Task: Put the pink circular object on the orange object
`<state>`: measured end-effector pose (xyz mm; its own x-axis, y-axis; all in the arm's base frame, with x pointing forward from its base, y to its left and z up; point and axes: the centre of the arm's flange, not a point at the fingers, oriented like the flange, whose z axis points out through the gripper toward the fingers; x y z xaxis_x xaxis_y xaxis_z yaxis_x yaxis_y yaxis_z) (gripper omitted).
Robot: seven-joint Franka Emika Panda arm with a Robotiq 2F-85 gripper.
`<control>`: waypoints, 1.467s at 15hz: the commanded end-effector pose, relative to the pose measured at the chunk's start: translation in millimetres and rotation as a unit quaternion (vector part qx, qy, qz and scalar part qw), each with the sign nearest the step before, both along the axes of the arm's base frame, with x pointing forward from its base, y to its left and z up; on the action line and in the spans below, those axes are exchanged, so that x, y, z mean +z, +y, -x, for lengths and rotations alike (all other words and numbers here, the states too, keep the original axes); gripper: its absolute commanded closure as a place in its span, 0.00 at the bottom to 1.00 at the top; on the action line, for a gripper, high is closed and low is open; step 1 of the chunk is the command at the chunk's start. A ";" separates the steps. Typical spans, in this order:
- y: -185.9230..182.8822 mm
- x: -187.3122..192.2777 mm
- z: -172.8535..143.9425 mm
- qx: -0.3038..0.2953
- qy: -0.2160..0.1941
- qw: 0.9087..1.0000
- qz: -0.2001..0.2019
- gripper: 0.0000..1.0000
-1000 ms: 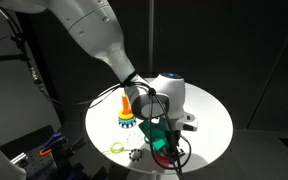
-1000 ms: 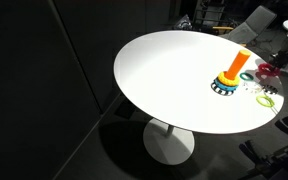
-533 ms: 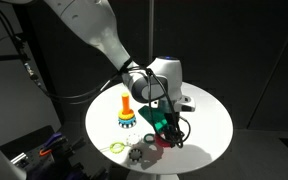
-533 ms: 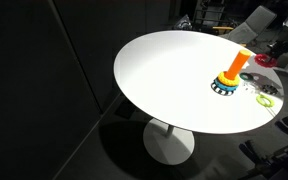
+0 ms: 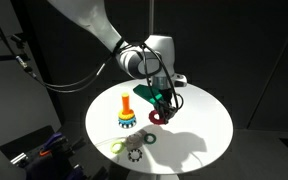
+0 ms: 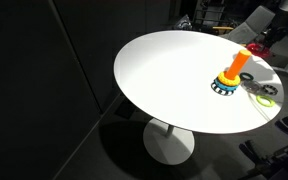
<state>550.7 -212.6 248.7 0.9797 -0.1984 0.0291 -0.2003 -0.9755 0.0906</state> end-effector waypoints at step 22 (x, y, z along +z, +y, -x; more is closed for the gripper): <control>147.2 83.5 -39.4 0.112 0.031 0.992 -0.054 0.90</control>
<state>596.4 -78.6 329.2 0.9995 -0.0023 -0.0322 -0.0026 -1.0000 -0.0077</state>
